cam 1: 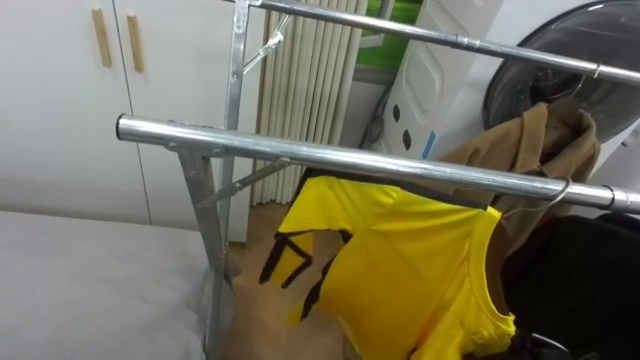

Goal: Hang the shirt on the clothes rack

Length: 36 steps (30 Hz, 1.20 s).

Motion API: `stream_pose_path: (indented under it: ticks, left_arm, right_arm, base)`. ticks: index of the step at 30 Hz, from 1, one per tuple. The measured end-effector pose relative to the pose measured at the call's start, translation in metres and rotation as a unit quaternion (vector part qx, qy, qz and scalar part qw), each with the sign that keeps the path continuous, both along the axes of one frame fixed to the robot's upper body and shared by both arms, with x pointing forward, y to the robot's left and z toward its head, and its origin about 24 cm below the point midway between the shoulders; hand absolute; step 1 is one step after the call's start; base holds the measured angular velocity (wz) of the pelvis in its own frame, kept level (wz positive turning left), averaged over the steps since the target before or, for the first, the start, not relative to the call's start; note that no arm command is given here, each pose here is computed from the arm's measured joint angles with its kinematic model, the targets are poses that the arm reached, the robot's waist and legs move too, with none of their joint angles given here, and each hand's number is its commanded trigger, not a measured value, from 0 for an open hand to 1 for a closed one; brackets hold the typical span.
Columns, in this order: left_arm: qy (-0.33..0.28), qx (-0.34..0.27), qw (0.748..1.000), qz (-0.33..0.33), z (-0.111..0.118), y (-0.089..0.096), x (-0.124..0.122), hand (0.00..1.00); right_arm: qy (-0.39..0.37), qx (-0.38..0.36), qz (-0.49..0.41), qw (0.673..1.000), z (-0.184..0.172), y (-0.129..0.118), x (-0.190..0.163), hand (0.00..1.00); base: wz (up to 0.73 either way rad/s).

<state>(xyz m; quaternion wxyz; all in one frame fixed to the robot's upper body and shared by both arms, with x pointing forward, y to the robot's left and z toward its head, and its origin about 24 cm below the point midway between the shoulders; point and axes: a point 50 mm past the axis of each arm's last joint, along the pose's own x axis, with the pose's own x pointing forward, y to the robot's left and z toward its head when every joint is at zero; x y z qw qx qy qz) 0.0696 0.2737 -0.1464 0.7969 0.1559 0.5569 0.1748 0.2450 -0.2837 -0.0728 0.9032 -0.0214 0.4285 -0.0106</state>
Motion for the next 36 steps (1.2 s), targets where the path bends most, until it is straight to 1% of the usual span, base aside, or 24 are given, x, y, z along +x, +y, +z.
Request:
stream_pose_path:
  ticks: [12,21,24,26,30,36]
  left_arm:
    - [-0.001,0.000,1.000,-0.005,0.000,0.000,0.002,0.00]
    - [-0.005,-0.013,1.000,-0.011,0.000,-0.004,0.004,0.00]
    - [-0.008,-0.015,1.000,-0.011,0.000,-0.004,0.005,0.00]
    - [-0.010,-0.014,1.000,-0.012,0.000,-0.004,0.006,0.00]
    - [-0.013,-0.011,1.000,-0.011,0.001,-0.004,0.007,0.00]
    - [-0.022,-0.008,1.000,-0.008,0.002,-0.002,0.010,0.00]
  right_arm:
    - [0.000,-0.016,-0.012,1.000,0.000,-0.002,0.000,0.00]
    - [-0.002,-0.048,-0.009,0.999,0.002,-0.004,0.002,0.00]
    - [-0.024,-0.060,-0.002,0.998,0.010,-0.003,0.011,0.00]
    - [-0.051,-0.070,-0.001,0.996,0.020,0.000,0.024,0.00]
    - [-0.074,-0.081,-0.006,0.994,0.029,0.001,0.032,0.00]
    - [-0.153,-0.095,0.003,0.984,0.057,0.009,0.055,0.00]
  base:
    - [0.00]
    - [-0.01]
    - [-0.12]
    - [-0.11]
    - [-0.10]
    - [-0.11]
